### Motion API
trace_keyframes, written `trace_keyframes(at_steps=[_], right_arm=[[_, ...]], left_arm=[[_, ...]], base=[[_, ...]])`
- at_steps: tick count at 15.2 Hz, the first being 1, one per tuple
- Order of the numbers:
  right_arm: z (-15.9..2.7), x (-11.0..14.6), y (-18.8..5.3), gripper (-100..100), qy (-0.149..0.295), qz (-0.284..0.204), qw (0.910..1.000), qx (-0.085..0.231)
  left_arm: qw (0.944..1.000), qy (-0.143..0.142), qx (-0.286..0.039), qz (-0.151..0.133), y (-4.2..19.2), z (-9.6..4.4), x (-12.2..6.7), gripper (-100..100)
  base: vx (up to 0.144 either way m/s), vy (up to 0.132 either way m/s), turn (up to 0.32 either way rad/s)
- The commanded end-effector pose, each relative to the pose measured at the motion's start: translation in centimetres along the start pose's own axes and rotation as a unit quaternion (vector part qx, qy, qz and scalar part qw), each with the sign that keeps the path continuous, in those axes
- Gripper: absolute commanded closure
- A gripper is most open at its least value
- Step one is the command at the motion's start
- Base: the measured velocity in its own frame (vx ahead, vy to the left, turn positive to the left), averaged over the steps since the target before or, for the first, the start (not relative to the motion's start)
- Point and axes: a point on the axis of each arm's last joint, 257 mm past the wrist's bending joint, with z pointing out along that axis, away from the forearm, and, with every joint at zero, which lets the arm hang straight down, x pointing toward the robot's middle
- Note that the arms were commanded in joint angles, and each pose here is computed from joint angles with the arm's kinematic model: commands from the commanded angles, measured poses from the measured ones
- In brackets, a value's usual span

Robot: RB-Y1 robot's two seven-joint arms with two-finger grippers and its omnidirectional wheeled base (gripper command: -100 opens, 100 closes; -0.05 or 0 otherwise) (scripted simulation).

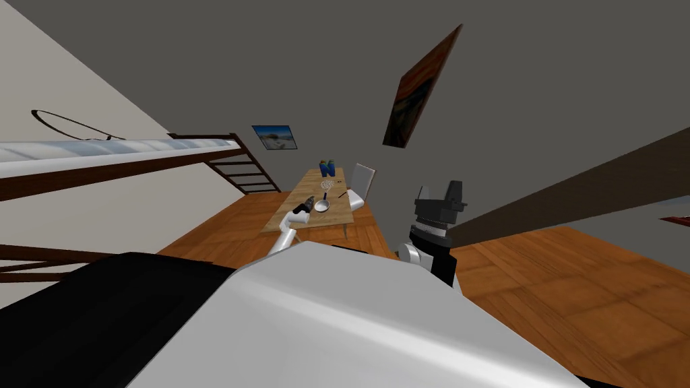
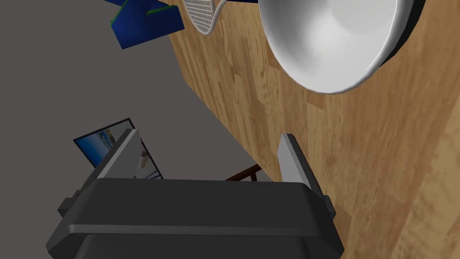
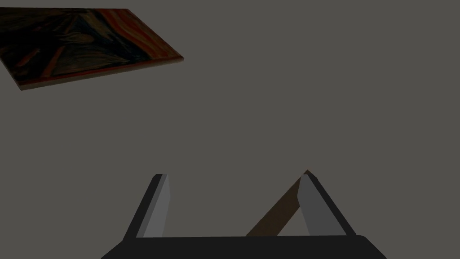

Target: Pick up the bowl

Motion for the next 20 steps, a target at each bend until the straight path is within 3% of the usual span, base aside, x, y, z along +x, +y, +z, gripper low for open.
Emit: trace_keyframes(at_steps=[1,5,10,14,16,17,19,20], right_arm=[[0.0,0.0,0.0,0,0.000,0.000,1.0000,0.000],[0.0,0.0,0.0,0,0.000,0.000,1.0000,0.000],[0.0,0.0,0.0,0,0.000,0.000,1.0000,0.000],[0.0,0.0,0.0,0,0.000,0.000,1.0000,0.000],[0.0,0.0,0.0,0,0.000,0.000,1.0000,0.000],[0.0,0.0,0.0,0,0.000,0.000,1.0000,0.000],[0.0,0.0,0.0,0,0.000,0.000,1.0000,0.000],[0.0,0.0,0.0,0,0.000,0.000,1.0000,0.000]], left_arm=[[0.9998,-0.001,-0.022,-0.002,1.1,0.2,-0.1,-100],[0.9971,-0.005,-0.075,-0.015,3.5,1.3,-0.6,-100],[0.9927,-0.006,-0.118,-0.022,5.5,1.6,-0.7,-100],[0.9849,-0.007,-0.169,-0.037,7.7,2.1,-0.9,-100],[0.9832,-0.006,-0.179,-0.037,8.2,2.0,-0.9,-100],[0.9788,-0.006,-0.200,-0.044,9.0,2.1,-0.9,-100],[0.9773,-0.006,-0.207,-0.044,9.4,2.0,-0.9,-100],[0.9724,-0.005,-0.227,-0.051,10.1,2.1,-0.9,-100]], base=[[-0.013,0.018,-0.051],[-0.011,0.021,-0.100],[-0.009,0.024,-0.091],[-0.005,0.027,-0.093],[-0.008,0.028,-0.086],[-0.003,0.023,-0.112],[-0.003,0.029,-0.076],[-0.006,0.026,-0.091]])
